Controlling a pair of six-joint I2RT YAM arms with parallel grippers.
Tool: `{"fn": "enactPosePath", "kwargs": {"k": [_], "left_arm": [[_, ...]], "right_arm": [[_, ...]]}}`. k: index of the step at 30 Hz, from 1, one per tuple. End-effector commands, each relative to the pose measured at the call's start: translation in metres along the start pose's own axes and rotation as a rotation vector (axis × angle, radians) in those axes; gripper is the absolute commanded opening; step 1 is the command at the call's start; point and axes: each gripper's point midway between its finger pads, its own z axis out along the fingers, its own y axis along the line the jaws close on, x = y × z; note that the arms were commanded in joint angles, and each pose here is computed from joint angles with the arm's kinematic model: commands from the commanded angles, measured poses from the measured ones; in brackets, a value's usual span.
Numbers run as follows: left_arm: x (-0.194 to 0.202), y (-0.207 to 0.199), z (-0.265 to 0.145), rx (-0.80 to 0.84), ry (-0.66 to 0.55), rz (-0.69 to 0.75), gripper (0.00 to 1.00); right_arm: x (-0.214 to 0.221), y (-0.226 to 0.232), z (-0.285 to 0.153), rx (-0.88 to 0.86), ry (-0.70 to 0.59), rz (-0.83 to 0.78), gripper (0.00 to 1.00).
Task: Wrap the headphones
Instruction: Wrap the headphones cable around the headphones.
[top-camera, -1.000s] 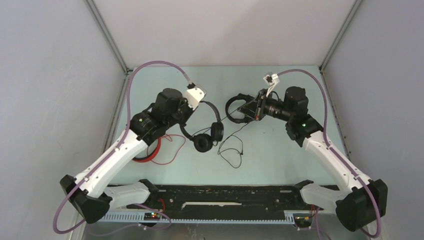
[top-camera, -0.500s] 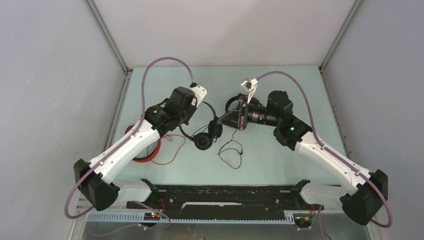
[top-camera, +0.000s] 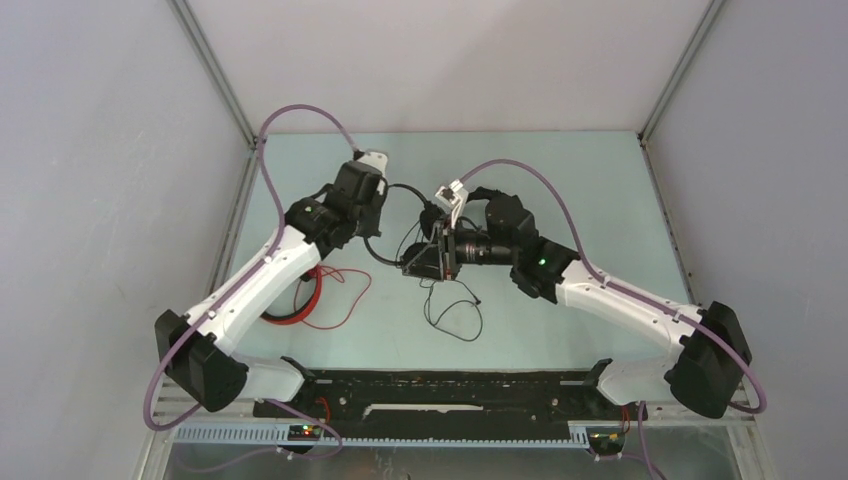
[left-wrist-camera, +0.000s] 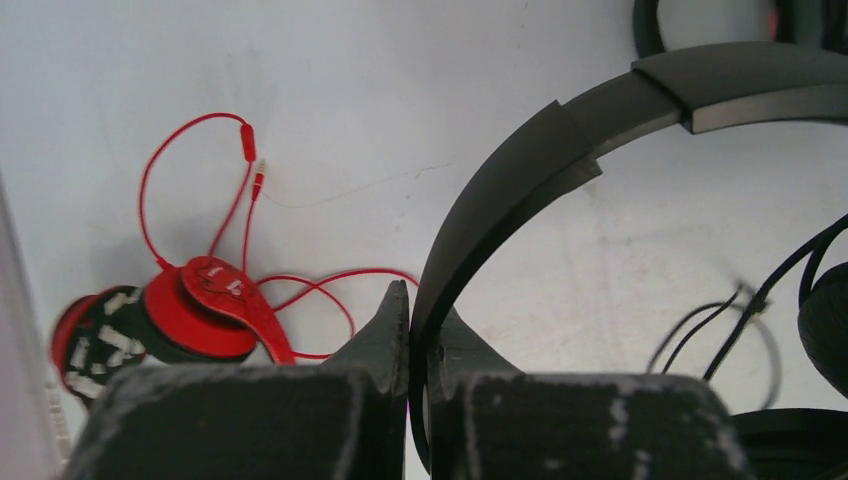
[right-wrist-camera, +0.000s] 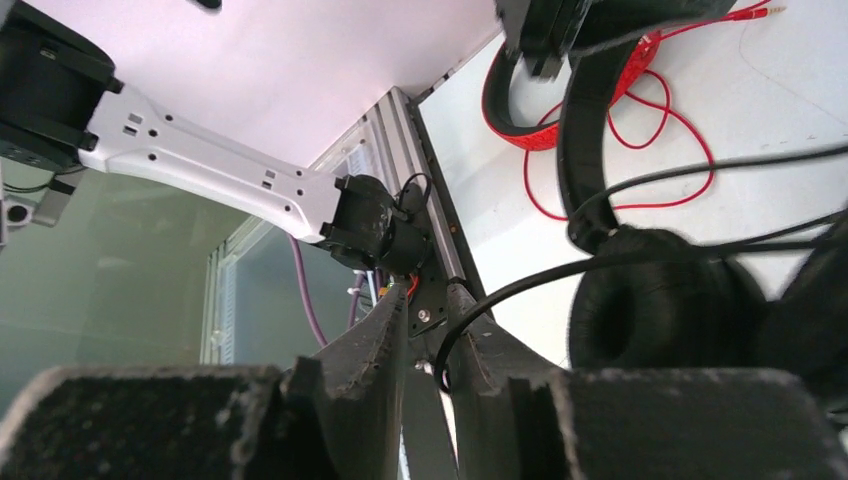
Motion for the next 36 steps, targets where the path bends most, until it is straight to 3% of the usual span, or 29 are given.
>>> {"fn": "enactPosePath", "kwargs": {"k": [1,5,12,20,36], "left_arm": [[-0.053,-0.009,-0.024,0.151,-0.182,-0.321,0.00],[-0.065,-0.007,-0.036,0.188,-0.246,-0.390,0.00],[-0.075,-0.007,-0.053,0.242,-0.288,-0.500,0.00],[-0.086,-0.010,-0.080,0.321,-0.342,-0.549,0.00],[-0.098,-0.018,-0.111,0.429,-0.379,-0.596,0.00]], "right_arm": [[-0.019,0.010,0.014,0.027,-0.081,-0.182,0.24],[-0.012,-0.003,0.020,0.068,-0.135,-0.277,0.24],[0.000,-0.011,0.023,0.140,-0.261,-0.593,0.23],[0.019,-0.029,0.022,0.165,-0.329,-0.763,0.28],[0.054,-0.086,0.046,0.205,-0.308,-0.724,0.38]]}}
